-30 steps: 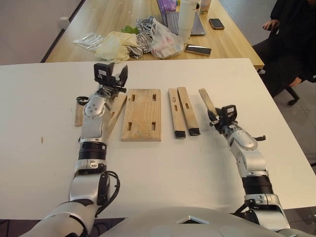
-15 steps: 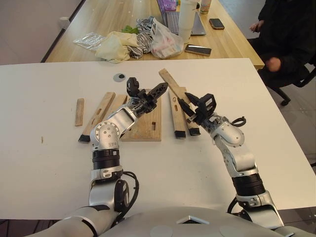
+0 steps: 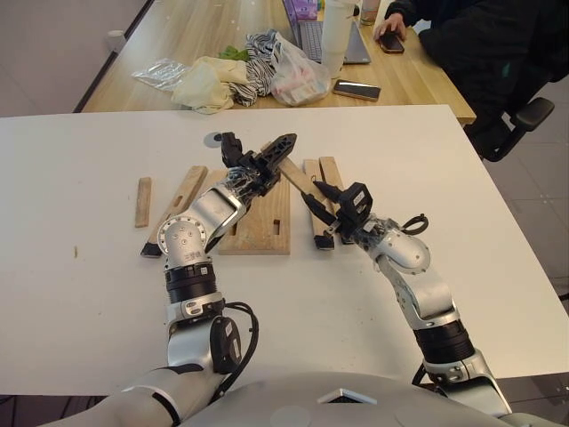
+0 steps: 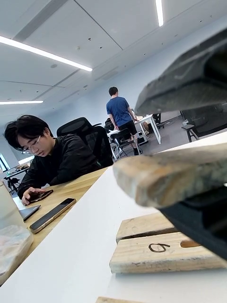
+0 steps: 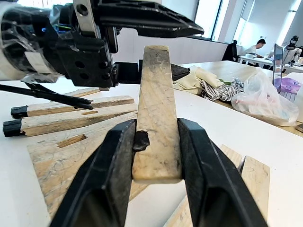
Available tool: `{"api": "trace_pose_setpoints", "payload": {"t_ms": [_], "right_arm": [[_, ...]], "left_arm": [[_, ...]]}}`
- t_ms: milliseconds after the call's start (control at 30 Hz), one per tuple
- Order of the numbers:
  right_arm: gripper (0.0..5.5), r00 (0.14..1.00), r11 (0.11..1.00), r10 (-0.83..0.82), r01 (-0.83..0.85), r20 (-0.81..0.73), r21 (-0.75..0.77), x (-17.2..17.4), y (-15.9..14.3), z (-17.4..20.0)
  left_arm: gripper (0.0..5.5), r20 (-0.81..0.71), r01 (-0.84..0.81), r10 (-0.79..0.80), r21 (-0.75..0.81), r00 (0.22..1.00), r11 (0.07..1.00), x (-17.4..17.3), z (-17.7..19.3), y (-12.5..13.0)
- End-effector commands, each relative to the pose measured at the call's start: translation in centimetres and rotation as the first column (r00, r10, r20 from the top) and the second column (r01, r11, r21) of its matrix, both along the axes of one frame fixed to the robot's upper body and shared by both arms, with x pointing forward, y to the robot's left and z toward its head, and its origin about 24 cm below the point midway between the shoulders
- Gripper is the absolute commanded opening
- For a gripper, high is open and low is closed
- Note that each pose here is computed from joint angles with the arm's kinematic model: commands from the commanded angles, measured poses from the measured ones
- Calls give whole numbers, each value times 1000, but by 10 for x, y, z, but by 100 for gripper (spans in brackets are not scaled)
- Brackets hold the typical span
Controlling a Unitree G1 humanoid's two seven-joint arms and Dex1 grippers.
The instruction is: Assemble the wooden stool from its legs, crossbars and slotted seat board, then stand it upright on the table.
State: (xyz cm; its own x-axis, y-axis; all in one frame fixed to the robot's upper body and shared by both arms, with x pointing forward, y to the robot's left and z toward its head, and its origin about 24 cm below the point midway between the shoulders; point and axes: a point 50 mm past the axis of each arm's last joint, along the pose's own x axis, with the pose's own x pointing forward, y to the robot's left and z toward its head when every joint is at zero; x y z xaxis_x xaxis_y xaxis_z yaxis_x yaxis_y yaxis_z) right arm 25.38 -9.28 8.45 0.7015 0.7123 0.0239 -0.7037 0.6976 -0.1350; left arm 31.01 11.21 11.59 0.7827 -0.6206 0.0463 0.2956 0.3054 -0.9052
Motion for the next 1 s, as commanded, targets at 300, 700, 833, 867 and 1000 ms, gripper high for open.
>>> {"api": "trace_pose_setpoints", "payload": {"t_ms": [300,700,833,867,1000], "right_arm": [[130,1000,1000,-7,7,-8,-7,1,-1,0],[243,996,996,-85,84,-41,-11,8,-8,-6],[273,993,993,-95,89,-66,-76,7,-11,-17],[273,994,993,-87,81,-69,-86,6,-10,-18],[273,995,993,-71,64,-74,-98,6,-7,-21]], "left_arm": [[44,29,10,-10,-27,1000,1000,1,7,-2],[38,158,-180,145,236,977,955,7,-6,32],[38,265,-342,261,332,928,879,11,-10,75],[38,297,-382,282,364,912,850,12,-11,86],[38,476,-523,289,489,831,698,8,-19,117]]}}
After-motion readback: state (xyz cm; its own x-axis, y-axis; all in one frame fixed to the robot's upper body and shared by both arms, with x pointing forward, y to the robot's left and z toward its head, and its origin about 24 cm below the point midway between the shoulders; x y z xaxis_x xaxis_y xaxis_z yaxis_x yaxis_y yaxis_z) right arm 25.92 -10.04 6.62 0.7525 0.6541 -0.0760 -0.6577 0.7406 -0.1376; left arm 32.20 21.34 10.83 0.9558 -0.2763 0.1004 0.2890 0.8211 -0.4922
